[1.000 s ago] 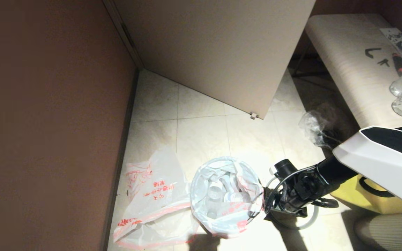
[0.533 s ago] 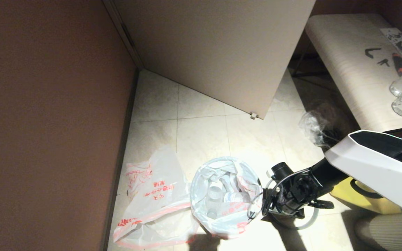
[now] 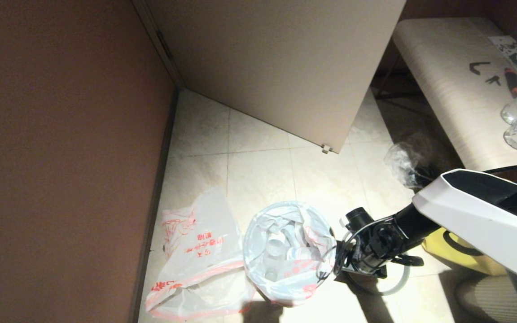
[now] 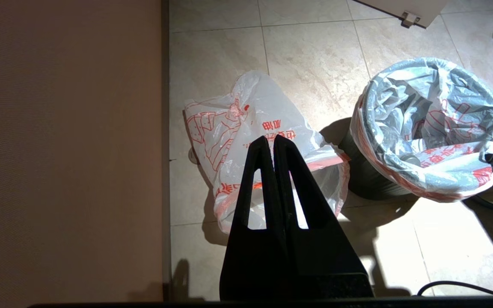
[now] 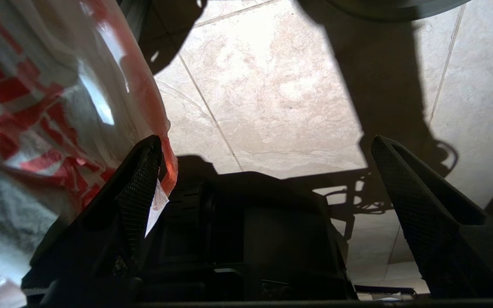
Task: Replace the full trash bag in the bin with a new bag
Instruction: Place the trash bag on the floor
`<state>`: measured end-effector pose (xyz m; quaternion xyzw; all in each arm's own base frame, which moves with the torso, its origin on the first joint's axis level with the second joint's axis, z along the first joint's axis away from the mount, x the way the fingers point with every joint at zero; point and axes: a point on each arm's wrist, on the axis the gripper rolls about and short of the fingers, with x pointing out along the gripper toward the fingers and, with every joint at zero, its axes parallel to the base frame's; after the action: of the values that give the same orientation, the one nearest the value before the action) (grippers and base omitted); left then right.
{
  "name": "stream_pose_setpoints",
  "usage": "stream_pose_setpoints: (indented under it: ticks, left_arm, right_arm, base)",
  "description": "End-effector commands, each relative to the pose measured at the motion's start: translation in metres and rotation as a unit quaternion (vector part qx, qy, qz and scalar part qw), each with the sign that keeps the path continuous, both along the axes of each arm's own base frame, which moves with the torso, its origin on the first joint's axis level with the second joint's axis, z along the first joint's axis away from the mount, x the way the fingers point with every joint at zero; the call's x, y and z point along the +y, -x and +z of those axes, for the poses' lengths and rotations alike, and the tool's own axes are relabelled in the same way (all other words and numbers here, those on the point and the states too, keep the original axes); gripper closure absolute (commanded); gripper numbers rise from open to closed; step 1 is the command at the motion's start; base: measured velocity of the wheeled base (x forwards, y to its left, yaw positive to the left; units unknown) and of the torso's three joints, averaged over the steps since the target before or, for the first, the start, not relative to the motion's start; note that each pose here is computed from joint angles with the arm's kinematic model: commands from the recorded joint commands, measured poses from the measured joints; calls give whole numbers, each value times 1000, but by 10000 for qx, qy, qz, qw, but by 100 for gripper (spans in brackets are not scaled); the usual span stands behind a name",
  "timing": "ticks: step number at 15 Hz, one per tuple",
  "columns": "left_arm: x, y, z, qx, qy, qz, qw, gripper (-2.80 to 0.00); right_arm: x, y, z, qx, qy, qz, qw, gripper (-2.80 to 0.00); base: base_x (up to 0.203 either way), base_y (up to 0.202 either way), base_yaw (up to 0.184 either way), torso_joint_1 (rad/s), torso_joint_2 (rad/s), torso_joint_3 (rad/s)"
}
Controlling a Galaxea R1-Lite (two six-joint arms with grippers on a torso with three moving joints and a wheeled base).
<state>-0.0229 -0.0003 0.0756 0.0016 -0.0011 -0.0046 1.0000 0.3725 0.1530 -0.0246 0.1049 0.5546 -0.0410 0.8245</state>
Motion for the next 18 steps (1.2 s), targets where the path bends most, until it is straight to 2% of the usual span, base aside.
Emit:
stream_pose_setpoints:
  ticks: [1,4,7,13,16,18]
  left_arm:
    - [0,0,0,11,0,0,10000,0]
    - [0,0,0,11,0,0,10000,0]
    - [0,0,0,11,0,0,10000,0]
    - [0,0,0,11,0,0,10000,0]
    - [0,0,0,11,0,0,10000,0]
    - [0,0,0,11,0,0,10000,0]
  right_arm:
    - [0,-2,-8,59,30,-21,10000,-280]
    - [2,-7,-14,38,159,16,9999,-280]
    - [1,-11,-19,-184,655,-180,9975,-280]
    - [-5,-18,-17,-739,1263,-588,9875,-280]
    - [-7,-17,-14,-793,1295,-670,9861,-280]
    - [-6,-15,-7,-751,1077,-574,9897,-280]
  base:
    - [0,0,0,0,0,0]
    - [0,0,0,0,0,0]
    - [0,0,0,0,0,0]
    - [0,0,0,0,0,0]
    - [0,0,0,0,0,0]
    - [0,0,0,0,0,0]
